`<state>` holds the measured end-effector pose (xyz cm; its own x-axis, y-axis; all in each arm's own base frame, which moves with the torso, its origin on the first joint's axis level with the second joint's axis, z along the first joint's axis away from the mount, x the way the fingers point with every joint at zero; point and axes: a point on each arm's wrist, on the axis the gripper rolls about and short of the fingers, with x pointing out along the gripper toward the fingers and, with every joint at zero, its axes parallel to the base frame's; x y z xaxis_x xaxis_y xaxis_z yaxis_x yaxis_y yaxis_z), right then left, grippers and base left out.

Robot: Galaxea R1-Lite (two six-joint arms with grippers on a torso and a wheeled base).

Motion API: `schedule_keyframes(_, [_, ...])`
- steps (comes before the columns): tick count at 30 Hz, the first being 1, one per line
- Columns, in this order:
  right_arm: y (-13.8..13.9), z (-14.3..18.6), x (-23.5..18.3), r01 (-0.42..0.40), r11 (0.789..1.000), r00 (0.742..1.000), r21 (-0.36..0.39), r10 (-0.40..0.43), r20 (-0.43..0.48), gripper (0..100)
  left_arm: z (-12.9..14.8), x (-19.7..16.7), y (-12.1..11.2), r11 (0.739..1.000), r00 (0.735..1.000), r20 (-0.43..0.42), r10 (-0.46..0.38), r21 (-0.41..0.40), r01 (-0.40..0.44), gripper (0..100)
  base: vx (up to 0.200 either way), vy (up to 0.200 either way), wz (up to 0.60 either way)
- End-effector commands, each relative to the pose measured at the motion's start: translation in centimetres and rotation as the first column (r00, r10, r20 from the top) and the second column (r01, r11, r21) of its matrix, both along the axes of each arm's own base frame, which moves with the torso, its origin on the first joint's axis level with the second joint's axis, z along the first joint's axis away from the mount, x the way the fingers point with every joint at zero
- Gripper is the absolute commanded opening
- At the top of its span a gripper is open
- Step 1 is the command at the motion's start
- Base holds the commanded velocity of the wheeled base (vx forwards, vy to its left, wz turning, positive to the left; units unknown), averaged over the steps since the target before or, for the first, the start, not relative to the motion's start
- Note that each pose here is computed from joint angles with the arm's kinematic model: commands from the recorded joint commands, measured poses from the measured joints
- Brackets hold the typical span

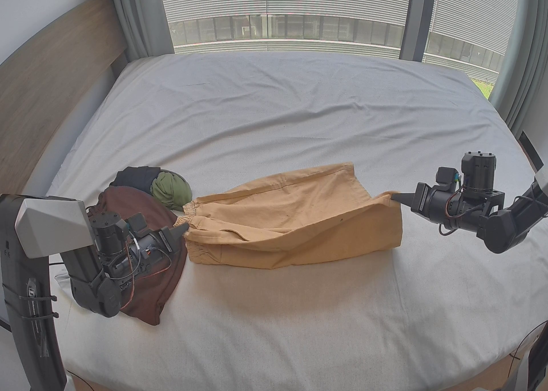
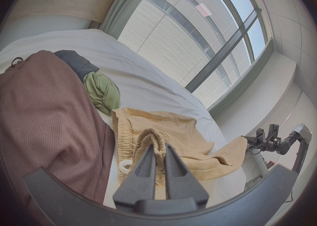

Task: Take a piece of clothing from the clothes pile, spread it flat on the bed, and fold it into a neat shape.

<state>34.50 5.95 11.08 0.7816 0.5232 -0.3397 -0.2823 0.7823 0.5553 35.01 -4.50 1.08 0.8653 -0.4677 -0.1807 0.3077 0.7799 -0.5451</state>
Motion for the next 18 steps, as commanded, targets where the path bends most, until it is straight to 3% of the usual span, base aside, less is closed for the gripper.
schedule_keyframes(1, [-0.2, 0.1, 1.1, 0.013, 1.0, 1.0, 0.005, -0.014, 0.018, 0, 0.3, 0.4, 0.0, 1.0, 1.0, 0.017, 0.015, -0.009, -0.015, 0, 0.0, 0.0, 0.0])
schedule_keyframes(8, [0.0, 0.3, 3.3, 0.015, 1.0, 0.998, 0.012, -0.016, 0.054, 0, 0.8, 1.2, 0.0, 0.996, 0.996, 0.035, 0.082, -0.038, -0.08, 0, 0.0, 0.0, 0.0])
schedule_keyframes(18, [0.3, 0.8, 5.2, 0.016, 1.0, 0.998, 0.02, -0.017, 0.068, 0, 0.8, 1.7, 0.0, 0.995, 0.995, 0.044, 0.09, -0.044, -0.088, 0, 0.0, 0.0, 0.0])
